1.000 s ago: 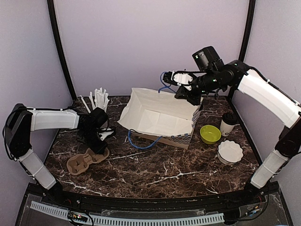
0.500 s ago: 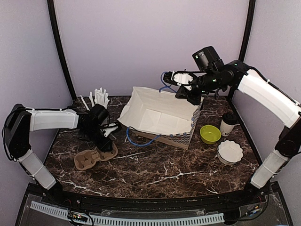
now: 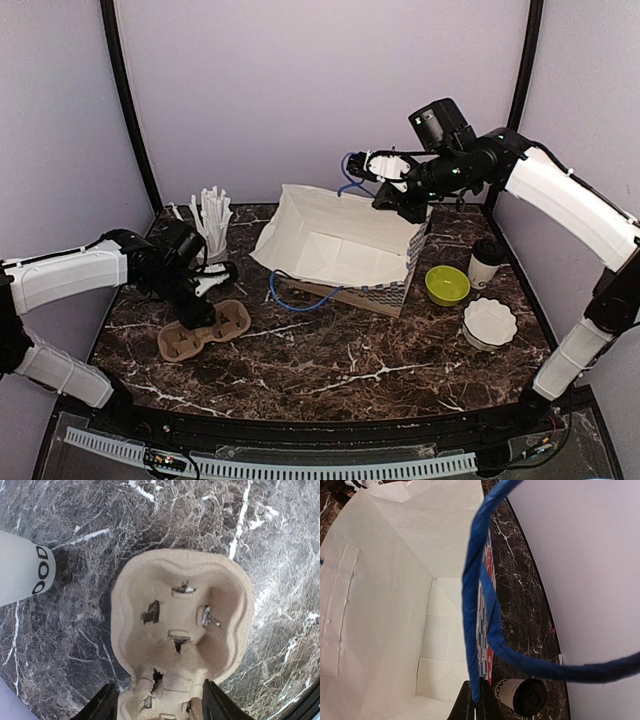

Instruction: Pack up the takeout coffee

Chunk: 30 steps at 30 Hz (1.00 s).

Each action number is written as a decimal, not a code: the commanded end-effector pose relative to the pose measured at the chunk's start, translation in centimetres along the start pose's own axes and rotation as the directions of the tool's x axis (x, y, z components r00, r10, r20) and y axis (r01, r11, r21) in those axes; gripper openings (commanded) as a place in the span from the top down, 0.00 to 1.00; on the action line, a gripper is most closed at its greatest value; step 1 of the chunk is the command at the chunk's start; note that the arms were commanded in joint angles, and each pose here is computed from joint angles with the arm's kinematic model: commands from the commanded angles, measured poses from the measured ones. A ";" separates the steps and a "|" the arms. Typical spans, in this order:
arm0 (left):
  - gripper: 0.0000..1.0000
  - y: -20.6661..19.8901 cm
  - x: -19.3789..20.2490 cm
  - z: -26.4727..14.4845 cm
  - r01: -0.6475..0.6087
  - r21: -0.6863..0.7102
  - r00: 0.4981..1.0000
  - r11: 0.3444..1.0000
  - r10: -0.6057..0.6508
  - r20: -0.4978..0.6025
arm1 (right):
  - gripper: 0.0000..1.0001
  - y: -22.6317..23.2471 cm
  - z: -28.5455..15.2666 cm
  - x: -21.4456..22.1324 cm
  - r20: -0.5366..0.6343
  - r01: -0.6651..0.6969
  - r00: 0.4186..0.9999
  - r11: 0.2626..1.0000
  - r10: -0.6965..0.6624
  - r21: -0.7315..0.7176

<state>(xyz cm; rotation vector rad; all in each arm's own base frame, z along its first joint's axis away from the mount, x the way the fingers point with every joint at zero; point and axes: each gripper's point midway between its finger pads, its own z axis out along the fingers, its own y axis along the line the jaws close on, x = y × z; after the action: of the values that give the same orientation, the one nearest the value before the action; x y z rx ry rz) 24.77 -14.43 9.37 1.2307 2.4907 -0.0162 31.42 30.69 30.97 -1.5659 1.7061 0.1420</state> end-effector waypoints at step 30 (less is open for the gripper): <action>0.54 -1.4 4.3 3.1 -0.048 0.076 0.977 0.996 0.063 -0.204 | 1.00 -0.3 0.1 -0.6 0.026 -0.005 1.000 1.000 0.005 -0.006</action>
<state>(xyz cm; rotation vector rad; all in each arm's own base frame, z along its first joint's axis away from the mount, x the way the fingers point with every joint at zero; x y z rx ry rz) 23.12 -14.12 5.69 1.3833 2.5927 -0.0393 31.41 31.05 30.67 -1.5763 1.7066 0.1605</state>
